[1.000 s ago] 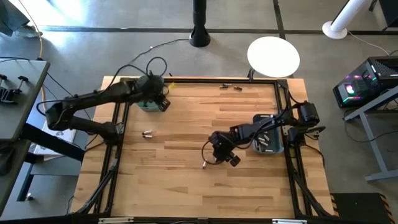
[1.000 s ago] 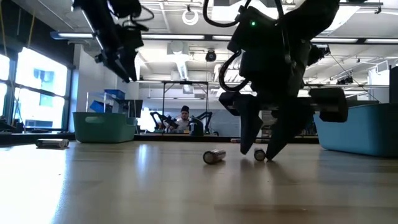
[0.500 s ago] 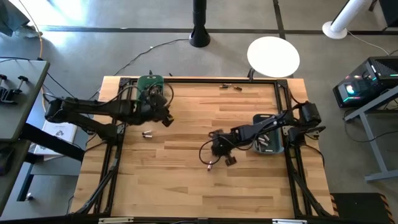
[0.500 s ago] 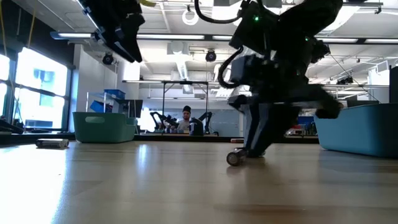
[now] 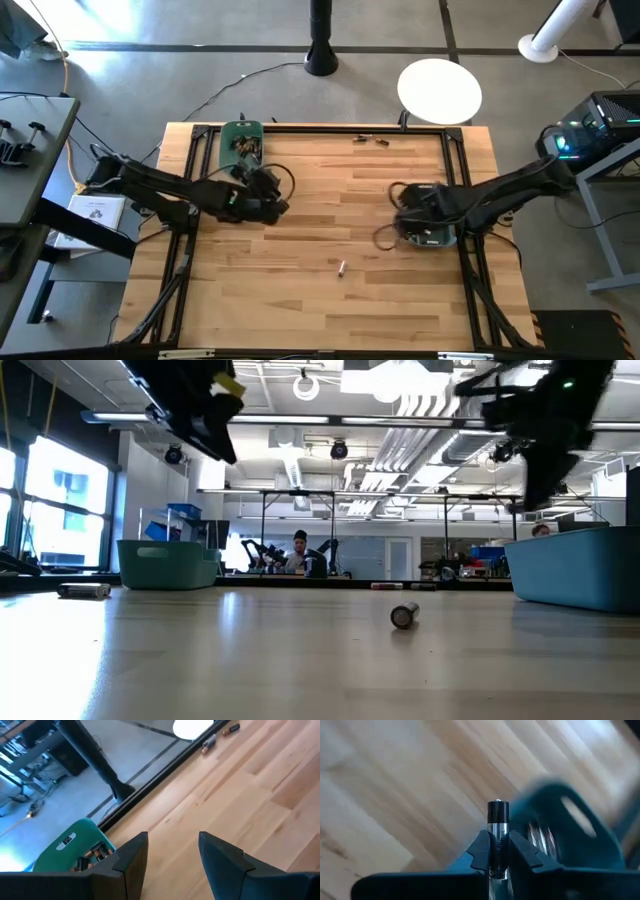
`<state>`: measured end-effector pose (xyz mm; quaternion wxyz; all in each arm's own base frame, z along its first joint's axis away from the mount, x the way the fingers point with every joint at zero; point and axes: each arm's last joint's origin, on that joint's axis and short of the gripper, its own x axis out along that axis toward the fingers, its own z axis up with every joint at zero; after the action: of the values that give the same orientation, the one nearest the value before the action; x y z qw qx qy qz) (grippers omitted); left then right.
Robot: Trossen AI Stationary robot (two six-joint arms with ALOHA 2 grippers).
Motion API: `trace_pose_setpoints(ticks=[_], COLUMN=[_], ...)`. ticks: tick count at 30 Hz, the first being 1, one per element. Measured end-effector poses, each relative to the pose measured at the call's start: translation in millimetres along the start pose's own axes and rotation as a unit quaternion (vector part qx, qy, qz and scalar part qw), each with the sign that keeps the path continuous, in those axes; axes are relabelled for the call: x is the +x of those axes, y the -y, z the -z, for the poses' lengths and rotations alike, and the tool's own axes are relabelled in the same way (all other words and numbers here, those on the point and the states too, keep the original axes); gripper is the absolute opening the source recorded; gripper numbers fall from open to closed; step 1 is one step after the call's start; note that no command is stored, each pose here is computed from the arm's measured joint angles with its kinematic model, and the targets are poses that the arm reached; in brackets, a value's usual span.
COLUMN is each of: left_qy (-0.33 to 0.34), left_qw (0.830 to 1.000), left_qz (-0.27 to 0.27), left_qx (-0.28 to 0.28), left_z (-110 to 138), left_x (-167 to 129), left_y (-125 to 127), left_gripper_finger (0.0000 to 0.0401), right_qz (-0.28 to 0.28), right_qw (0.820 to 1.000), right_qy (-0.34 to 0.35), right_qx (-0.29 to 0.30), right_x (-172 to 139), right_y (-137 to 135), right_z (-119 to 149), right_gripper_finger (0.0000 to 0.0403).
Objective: Sort batteries
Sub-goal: Put the silver battery into the blue bin
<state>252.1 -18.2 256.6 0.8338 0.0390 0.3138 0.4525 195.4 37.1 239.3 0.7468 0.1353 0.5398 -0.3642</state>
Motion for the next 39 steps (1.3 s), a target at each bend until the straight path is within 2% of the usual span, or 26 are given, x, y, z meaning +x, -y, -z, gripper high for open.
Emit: trace_pose_setpoints(ticks=[3, 6, 9, 14, 19, 25, 34, 39], left_qy=[-0.001, 0.004, 0.006, 0.017, 0.019, 0.018, 0.019, 0.019], left_qw=[1.0, 1.0, 0.999, 0.998, 0.998, 0.998, 0.998, 0.998], left_qz=[-0.005, -0.013, -0.017, -0.018, -0.021, -0.021, -0.02, -0.019], left_qx=[0.007, 0.024, 0.042, 0.05, 0.052, 0.054, 0.055, 0.055], left_z=[3.3, 5.7, 7.7, 5.2, 4.9, 4.9, 5.2, 5.3], left_x=[8.3, 15.7, 20.6, 21.0, 20.2, 20.2, 19.5, 19.2], left_y=[12.8, 24.0, 31.2, 33.1, 31.6, 31.7, 32.1, 32.3], left_gripper_finger=[0.017, 0.017, 0.017, 0.017, 0.017, 0.017, 0.017, 0.017], right_qz=[0.018, 0.013, 0.013, -0.004, 0.006, -0.006, -0.011, 0.006], right_qw=[0.996, 0.988, 0.983, 0.982, 0.974, 0.968, 0.972, 0.979], right_qy=[-0.026, -0.079, -0.123, -0.112, -0.155, -0.186, -0.184, -0.17], right_qx=[0.084, 0.132, 0.137, 0.151, 0.166, 0.168, 0.146, 0.114], right_x=[-3.2, 12.6, 38.1, 44.3, 57.5, 74.5, 82.4, 68.3], right_y=[12.5, 16.9, 19.8, 15.8, 26.2, 32.8, 35.7, 36.4], right_z=[21.4, 39.1, 54.1, 41.8, 40.4, 43.9, 46.2, 35.8], right_gripper_finger=[0.0022, 0.0022, 0.0022, 0.0022, 0.0022, 0.0023, 0.0128, 0.0154])
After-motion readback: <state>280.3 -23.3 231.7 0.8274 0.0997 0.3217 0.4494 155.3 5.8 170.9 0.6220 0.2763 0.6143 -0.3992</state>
